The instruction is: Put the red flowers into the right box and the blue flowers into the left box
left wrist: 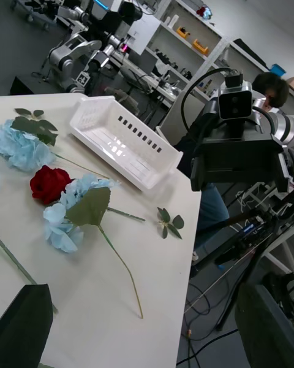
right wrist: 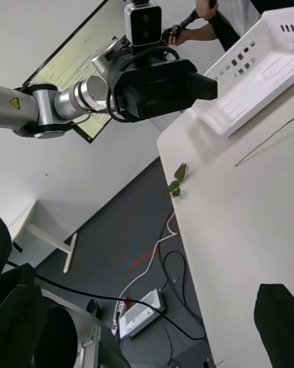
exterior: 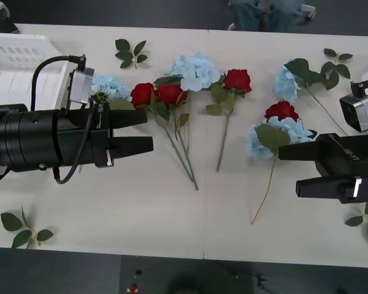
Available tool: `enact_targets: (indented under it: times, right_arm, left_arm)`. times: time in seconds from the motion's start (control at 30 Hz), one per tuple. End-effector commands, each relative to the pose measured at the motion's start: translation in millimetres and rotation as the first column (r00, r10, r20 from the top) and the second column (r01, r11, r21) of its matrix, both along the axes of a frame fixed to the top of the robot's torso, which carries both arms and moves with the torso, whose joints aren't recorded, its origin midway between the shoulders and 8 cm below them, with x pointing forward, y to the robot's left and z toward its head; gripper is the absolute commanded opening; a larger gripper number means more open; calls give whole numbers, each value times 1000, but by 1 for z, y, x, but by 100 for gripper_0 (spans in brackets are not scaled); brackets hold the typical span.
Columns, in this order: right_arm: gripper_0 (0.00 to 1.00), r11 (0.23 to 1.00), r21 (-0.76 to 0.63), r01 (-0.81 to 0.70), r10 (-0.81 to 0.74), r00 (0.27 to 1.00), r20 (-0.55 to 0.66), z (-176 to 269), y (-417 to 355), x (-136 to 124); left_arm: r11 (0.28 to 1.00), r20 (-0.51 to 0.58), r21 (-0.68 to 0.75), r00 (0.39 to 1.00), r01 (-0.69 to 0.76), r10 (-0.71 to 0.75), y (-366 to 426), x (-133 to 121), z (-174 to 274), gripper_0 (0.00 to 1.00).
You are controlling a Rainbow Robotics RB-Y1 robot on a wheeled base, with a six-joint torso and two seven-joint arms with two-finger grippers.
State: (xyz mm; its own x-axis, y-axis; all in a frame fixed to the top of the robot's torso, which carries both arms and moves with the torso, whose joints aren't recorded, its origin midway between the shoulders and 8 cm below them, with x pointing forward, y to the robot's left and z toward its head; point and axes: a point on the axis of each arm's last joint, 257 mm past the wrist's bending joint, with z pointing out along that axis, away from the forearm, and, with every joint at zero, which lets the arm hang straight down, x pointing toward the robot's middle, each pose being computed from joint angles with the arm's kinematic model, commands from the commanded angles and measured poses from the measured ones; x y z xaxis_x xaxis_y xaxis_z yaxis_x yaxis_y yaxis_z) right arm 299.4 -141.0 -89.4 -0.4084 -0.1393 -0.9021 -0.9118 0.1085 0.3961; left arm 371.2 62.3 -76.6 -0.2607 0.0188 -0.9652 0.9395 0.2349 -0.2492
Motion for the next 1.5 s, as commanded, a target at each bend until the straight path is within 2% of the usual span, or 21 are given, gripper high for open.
enact_targets:
  times: [0.03, 0.3, 0.33, 0.43, 0.6, 0.9, 1.07, 1.23, 1.5]
  right_arm:
    - [100, 996, -89, 21, -17, 999, 51, 0, -13, 9]
    - [100, 970, -182, 160, -137, 982, 133, 5, -29, 43]
    - [100, 964, -191, 182, -153, 976, 158, 4, -29, 49]
    - [100, 943, -235, 235, -178, 955, 239, 0, -34, 65]
    - [100, 890, -277, 363, -344, 932, 117, -7, -48, 92]
    - [100, 757, -430, 491, -521, 852, 55, -25, -88, 140]
    - [100, 673, -508, 537, -600, 799, 49, -35, -109, 173]
    - [100, 563, -575, 594, -648, 749, 140, -45, -136, 211]
    - [100, 402, -616, 677, -684, 669, 290, -65, -176, 271]
  left_arm:
    - [1000, 46, 25, 999, -14, 13, 10, 6, 11, 87]
    - [1000, 46, 25, 999, -14, 13, 10, 6, 11, 87]
    - [1000, -50, 7, 998, -29, 29, 8, 1, -23, 87]
    - [999, -67, -14, 997, -42, 41, 10, 4, -25, 86]
    - [998, -31, -16, 998, -62, 61, 17, 15, -13, 87]
    - [972, 44, 113, 978, -207, 203, 84, 80, -12, 87]
    - [906, 148, 264, 942, -331, 301, 137, 129, -35, 89]
    - [814, 256, 423, 914, -399, 315, 181, 160, -58, 90]
    - [676, 169, 585, 883, -448, 438, 220, 188, -109, 89]
